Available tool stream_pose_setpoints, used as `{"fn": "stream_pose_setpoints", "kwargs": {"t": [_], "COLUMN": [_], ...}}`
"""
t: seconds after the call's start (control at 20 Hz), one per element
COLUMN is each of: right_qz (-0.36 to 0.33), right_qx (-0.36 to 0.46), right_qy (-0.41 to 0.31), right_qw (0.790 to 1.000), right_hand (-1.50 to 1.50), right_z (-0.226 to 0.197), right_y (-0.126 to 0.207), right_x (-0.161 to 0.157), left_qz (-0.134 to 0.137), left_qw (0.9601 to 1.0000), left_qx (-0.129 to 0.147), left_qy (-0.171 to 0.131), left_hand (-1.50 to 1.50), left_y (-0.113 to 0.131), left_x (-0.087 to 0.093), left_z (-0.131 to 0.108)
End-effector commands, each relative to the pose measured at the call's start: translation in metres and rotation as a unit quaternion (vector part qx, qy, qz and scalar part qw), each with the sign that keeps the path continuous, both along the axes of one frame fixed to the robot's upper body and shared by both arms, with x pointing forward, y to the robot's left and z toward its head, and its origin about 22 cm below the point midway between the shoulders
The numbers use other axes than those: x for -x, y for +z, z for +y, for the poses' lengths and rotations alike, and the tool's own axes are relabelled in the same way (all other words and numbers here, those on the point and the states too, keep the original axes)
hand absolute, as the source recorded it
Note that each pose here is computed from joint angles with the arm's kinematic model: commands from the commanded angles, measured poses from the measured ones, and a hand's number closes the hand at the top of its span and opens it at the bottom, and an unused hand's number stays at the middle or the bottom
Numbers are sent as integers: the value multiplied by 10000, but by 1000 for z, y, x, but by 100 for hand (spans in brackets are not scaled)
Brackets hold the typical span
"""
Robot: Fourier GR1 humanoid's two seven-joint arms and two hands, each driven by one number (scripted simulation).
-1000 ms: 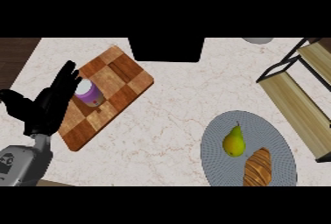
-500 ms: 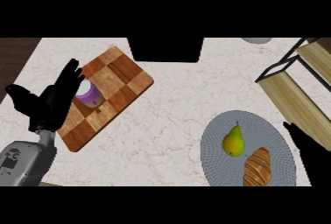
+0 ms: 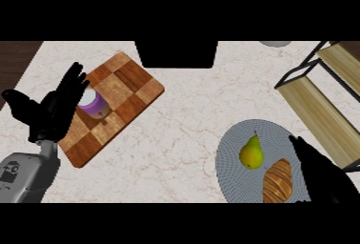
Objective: Pick the croissant from the placemat and place it in the tiered shelf
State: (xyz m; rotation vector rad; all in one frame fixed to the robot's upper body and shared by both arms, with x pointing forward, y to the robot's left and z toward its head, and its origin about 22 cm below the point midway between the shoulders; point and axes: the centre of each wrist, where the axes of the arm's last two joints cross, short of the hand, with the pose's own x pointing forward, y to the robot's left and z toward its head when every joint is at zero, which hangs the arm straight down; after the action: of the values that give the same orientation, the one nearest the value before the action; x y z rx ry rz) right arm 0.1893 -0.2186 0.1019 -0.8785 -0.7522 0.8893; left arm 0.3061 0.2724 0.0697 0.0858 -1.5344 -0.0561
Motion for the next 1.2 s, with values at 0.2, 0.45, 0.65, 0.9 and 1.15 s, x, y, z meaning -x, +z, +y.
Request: {"fn": "stream_pose_setpoints", "kwargs": {"t": [0.2, 0.45, 0.65, 0.9, 1.15], "right_qz": [489, 442, 400, 432, 570], "right_qx": [330, 280, 347, 192, 154], "right_qy": [-534, -477, -527, -563, -624], "right_qw": [9968, 9975, 9972, 9973, 9963], "right_hand": [-150, -150, -150, -150, -150], "right_z": [10, 22, 24, 6, 3], "right_y": [-6, -30, -64, -43, -72], "right_x": [4, 9, -8, -3, -24], "left_qz": [89, -48, 69, -4, -12], "left_qw": [10000, 9999, 9999, 9999, 10000], "left_qx": [17, -18, -5, -74, -5], "left_qy": [5, 110, 80, 119, 18], "left_hand": [0, 0, 0, 0, 0], "left_y": [8, 3, -2, 3, -4], "left_x": [5, 2, 7, 9, 2], "left_z": [-1, 3, 3, 10, 16]}}
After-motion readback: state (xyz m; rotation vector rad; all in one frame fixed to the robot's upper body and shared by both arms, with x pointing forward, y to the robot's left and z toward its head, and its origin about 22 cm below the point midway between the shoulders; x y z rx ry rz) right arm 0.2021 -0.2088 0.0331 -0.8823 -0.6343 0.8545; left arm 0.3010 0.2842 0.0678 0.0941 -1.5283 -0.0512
